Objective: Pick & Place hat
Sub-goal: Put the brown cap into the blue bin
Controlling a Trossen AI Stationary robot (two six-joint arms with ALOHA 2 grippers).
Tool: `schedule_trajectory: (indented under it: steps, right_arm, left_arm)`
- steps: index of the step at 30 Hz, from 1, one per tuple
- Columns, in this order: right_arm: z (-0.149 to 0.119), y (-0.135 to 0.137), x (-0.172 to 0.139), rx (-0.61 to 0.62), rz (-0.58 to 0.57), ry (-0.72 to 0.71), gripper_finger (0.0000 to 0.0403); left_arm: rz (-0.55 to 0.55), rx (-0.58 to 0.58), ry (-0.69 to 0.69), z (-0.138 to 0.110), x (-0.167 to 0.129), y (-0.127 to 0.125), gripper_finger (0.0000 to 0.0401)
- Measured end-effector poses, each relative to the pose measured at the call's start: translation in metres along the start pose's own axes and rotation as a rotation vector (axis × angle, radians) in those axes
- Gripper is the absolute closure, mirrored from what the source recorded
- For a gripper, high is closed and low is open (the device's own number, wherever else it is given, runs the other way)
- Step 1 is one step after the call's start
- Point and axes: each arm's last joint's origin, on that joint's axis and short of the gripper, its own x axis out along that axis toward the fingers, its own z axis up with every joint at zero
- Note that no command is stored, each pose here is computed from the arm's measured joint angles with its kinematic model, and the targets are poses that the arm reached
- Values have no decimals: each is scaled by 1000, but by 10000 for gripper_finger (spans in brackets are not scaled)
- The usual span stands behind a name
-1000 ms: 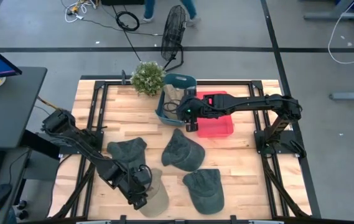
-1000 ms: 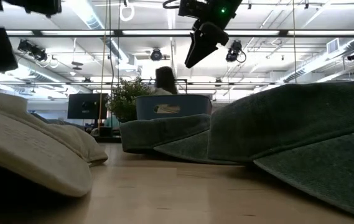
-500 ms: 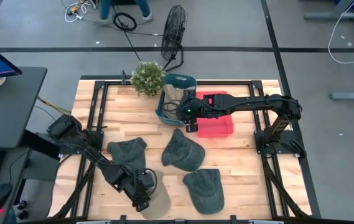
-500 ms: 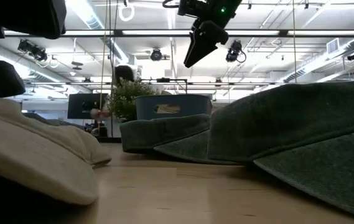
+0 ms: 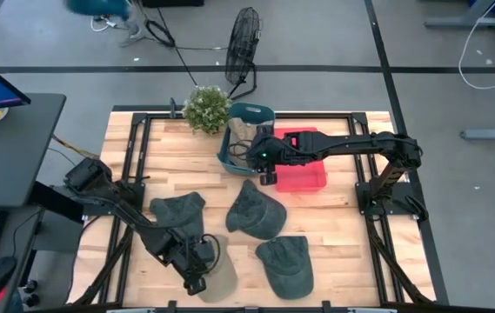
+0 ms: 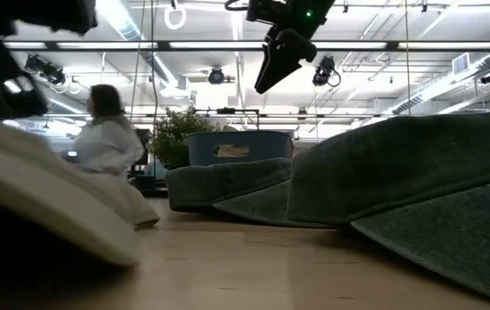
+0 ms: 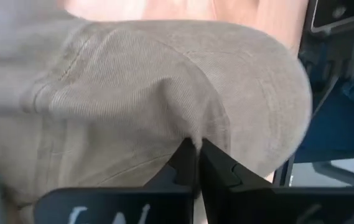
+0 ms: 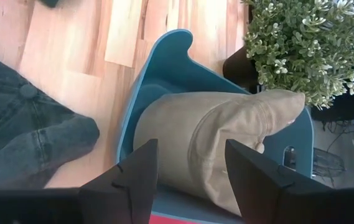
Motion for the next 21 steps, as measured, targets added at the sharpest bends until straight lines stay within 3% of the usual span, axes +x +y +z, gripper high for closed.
schedule_trajectory:
  steps: [4, 12, 17, 21]
  right_arm:
    - [0, 6, -8, -23, 10, 7, 213]
    - [-11, 15, -55, -96, -47, 79, 213]
    - [-26, 12, -93, -4, -24, 88, 213]
    - [-43, 8, -118, 94, 27, 116, 213]
  left_arm:
    - [49, -9, 7, 14, -21, 5, 394]
    - [255, 150, 56, 71, -87, 7, 393]
    - [421, 288, 45, 112, -128, 26, 391]
    - [492, 414, 4, 148, -153, 49, 390]
